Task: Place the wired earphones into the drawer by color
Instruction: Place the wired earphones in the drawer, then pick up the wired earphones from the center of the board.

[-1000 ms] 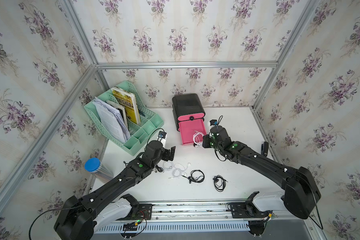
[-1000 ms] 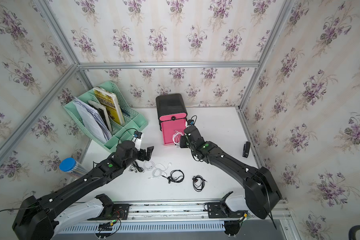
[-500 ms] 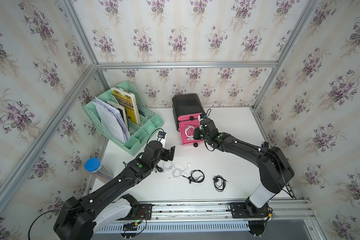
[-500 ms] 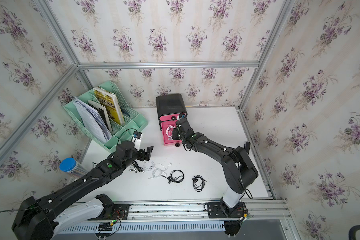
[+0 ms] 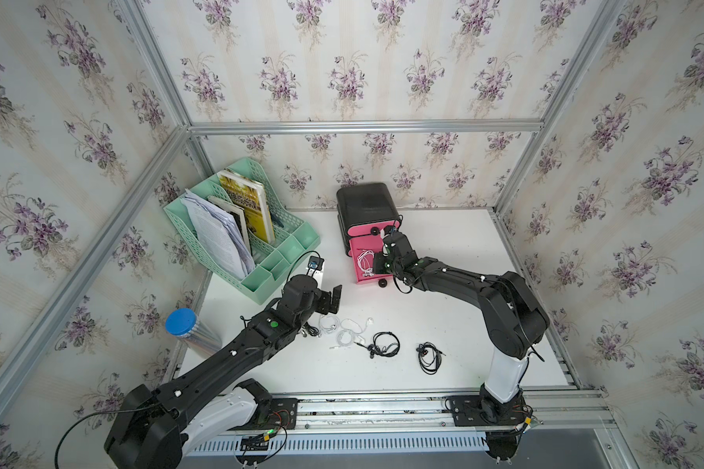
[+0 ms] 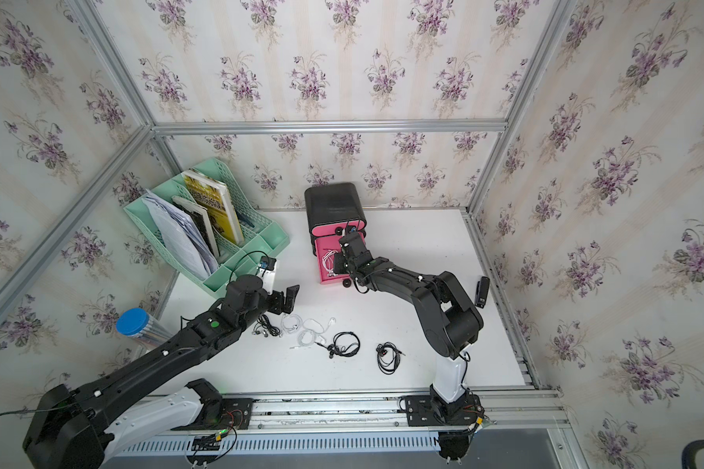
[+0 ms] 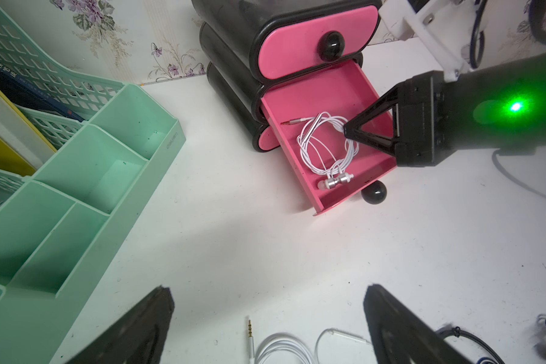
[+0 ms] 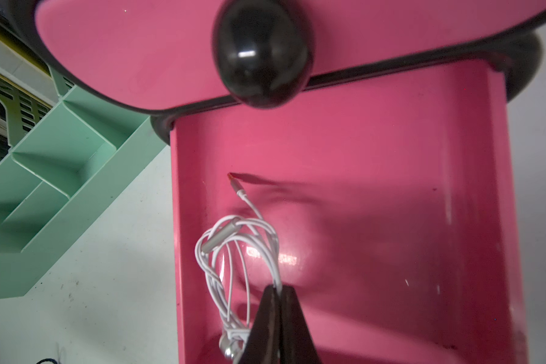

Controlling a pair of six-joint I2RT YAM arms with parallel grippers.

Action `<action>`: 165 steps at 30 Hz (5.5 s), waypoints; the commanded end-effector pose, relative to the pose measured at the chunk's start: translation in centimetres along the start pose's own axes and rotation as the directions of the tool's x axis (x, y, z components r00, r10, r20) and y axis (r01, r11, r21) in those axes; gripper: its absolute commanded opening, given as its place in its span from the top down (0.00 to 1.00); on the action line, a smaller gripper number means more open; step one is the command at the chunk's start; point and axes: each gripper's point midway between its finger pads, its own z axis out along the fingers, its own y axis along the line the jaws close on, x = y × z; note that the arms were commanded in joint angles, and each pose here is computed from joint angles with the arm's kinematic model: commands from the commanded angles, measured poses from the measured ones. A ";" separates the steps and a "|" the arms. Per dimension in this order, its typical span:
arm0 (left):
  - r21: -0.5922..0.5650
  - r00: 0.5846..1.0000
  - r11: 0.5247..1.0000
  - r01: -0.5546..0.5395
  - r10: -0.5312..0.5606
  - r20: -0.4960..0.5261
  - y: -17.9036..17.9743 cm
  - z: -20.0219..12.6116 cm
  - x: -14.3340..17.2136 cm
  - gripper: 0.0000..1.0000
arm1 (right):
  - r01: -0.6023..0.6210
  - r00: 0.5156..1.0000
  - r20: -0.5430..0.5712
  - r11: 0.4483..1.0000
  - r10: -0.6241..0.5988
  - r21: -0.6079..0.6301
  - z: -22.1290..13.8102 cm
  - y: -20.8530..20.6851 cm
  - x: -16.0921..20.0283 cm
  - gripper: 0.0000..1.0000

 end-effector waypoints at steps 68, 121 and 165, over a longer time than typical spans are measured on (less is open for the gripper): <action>0.055 0.701 0.997 -0.050 0.074 -0.709 -3.6 0.6 11.8 0.23 | -0.007 0.928 0.362 0.965 -0.091 0.260 -16.9 -10.1 1.8 0.03; 0.065 0.567 0.986 -0.156 0.144 -0.811 -2.7 3.2 17.3 0.72 | -0.016 0.928 0.361 0.957 -0.094 0.290 -16.8 -10.7 1.9 0.03; 0.019 0.866 0.989 -0.148 0.139 -0.481 -5.1 4.6 -0.9 0.79 | -0.034 0.915 0.396 0.960 -0.083 0.279 -18.0 -10.7 1.5 0.03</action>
